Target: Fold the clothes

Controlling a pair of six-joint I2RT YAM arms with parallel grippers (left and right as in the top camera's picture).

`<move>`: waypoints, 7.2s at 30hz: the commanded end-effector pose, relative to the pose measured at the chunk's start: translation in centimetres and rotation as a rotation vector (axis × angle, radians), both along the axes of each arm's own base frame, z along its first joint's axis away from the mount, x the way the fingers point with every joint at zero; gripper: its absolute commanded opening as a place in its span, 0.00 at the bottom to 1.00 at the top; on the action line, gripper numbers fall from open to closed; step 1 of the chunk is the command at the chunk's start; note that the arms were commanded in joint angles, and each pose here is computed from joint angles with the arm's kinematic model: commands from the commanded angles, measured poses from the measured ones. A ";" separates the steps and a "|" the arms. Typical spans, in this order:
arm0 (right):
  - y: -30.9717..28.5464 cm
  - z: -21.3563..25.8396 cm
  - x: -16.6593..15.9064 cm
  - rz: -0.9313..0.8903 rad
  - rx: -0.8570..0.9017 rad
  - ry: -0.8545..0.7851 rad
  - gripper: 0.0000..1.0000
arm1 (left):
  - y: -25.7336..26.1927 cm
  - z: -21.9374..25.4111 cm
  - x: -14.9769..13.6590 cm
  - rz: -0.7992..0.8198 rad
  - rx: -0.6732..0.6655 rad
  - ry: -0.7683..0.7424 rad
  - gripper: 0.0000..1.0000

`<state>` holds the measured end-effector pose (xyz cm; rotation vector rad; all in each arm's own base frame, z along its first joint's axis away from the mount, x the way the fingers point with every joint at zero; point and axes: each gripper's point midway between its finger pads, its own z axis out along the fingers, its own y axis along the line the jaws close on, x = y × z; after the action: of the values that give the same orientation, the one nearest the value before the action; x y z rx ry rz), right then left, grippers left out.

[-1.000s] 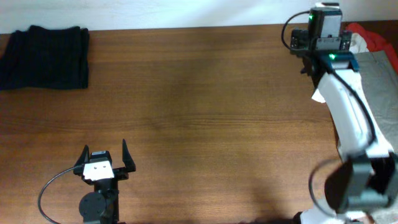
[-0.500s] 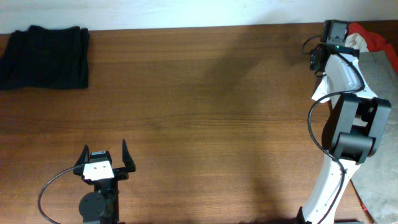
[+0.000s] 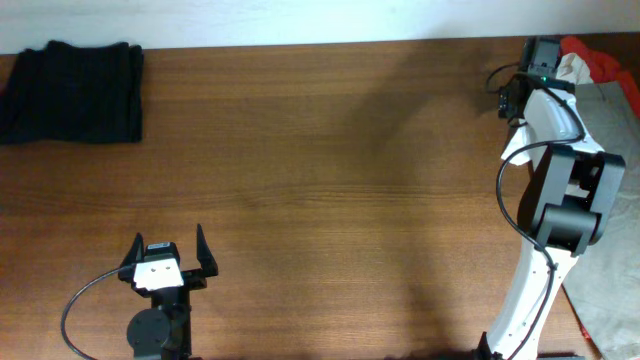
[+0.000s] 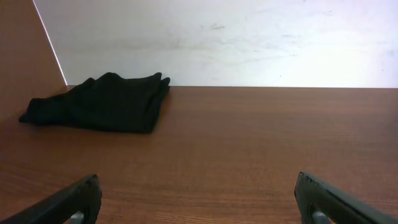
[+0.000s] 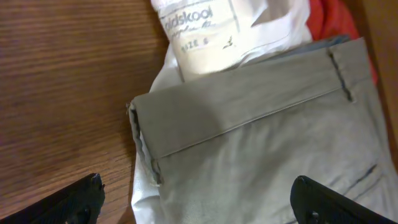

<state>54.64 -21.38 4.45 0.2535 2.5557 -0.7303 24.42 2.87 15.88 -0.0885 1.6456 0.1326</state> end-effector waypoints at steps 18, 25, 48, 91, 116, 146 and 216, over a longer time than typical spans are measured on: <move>-2.0 -2.6 -0.5 -0.034 0.033 0.016 0.90 | -0.3 -0.1 0.0 -0.016 0.015 0.001 0.99; -2.0 -2.6 -0.5 -0.037 0.035 0.014 0.78 | -0.3 -0.1 0.0 -0.016 0.015 0.002 0.99; -1.5 -1.2 0.5 -0.018 0.106 -0.022 0.72 | -0.3 -0.1 0.0 -0.016 0.015 0.002 0.99; -2.1 -1.7 -0.2 -0.020 0.165 -0.011 0.25 | -0.3 -0.2 0.0 -0.016 0.015 0.002 0.99; -2.2 0.2 0.6 -0.038 0.176 -0.065 0.36 | -0.3 -0.2 0.0 -0.016 0.015 0.002 0.99; -2.2 3.7 1.0 -0.081 0.193 -0.156 0.14 | -0.3 -0.2 0.0 -0.016 0.015 0.002 0.99; -1.3 -2.6 0.3 0.017 0.261 0.001 0.40 | -0.3 -0.2 0.0 -0.016 0.015 0.002 0.99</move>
<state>54.86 -21.77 2.18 0.2980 2.6489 -0.3158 24.42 2.87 15.88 -0.0885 1.6456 0.1326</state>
